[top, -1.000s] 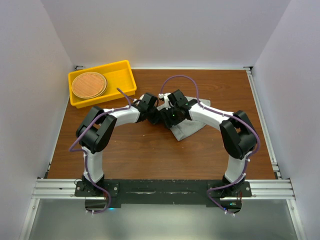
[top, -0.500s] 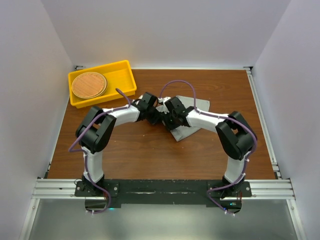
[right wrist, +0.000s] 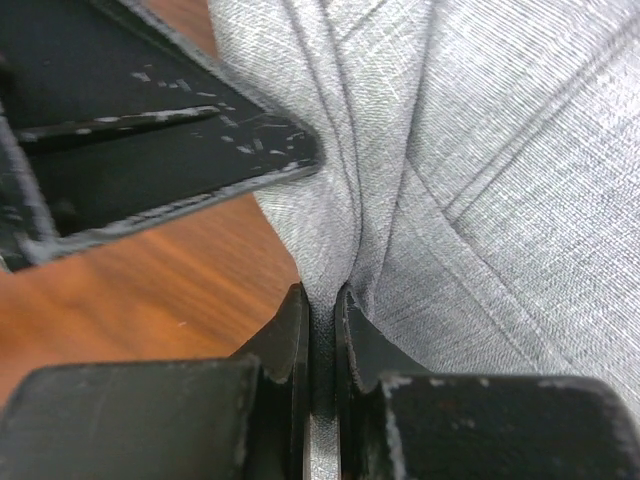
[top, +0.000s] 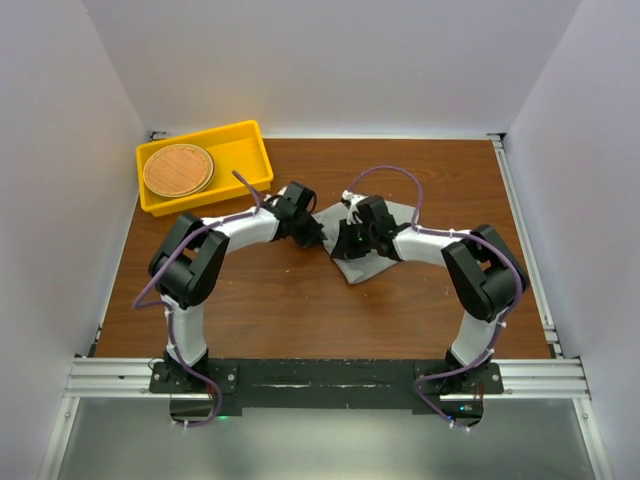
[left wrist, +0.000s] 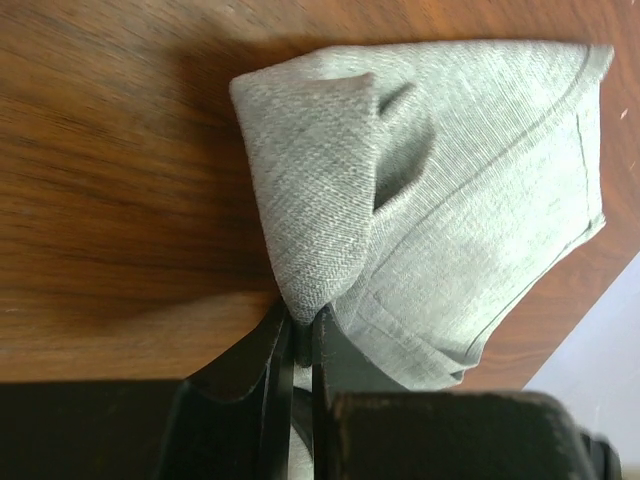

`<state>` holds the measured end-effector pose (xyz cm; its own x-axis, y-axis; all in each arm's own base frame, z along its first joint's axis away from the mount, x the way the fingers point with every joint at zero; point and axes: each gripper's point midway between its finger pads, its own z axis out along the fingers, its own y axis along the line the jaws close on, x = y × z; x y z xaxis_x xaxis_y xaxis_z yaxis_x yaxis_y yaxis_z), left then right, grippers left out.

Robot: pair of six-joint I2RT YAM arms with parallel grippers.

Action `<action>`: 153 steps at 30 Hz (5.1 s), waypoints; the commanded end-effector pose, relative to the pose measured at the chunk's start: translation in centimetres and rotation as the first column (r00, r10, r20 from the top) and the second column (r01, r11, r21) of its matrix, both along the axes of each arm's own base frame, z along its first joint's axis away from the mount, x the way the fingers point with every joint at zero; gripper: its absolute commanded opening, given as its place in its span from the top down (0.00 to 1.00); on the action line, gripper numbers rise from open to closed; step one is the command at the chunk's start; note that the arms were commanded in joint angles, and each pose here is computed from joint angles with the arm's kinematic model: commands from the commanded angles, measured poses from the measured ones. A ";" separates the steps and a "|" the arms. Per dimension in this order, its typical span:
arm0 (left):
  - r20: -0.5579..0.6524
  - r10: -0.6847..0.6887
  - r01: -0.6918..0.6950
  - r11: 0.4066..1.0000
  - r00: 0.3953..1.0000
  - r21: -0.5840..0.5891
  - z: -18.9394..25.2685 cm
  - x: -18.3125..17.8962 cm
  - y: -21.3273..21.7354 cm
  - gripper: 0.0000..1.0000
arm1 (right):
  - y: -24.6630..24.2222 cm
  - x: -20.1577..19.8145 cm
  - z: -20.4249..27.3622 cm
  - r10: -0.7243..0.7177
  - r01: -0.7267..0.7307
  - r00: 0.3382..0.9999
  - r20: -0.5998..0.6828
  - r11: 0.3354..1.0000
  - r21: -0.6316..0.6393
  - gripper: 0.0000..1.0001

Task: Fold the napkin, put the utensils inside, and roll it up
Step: Roll the napkin with the utensil

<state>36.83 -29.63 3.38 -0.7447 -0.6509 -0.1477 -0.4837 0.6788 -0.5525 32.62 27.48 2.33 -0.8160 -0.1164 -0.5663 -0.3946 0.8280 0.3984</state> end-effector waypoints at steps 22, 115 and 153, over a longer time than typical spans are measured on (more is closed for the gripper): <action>0.191 -0.322 0.345 0.934 0.927 -0.097 5.1 -0.9 -1.3 0.60 | -3.9 -5.3 -6.1 0.028 0.100 0.870 -0.492 0.968 0.231 1.00; -0.024 -0.277 0.273 0.955 0.961 -0.115 -8.7 -1.1 1.0 1.00 | -1.1 0.8 0.3 0.084 0.047 0.975 0.207 0.830 -0.556 0.26; 0.146 -0.279 0.305 0.929 0.949 -0.209 3.2 0.2 2.3 0.16 | -1.9 -3.7 -4.4 0.095 -0.002 0.942 -0.321 0.961 0.278 1.00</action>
<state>39.09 -25.26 7.71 -0.8737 -0.4367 -0.2143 -0.1452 0.6545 -0.7420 33.82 26.84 2.16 -0.8531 -0.0386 -0.5204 -0.4000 0.6886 0.6048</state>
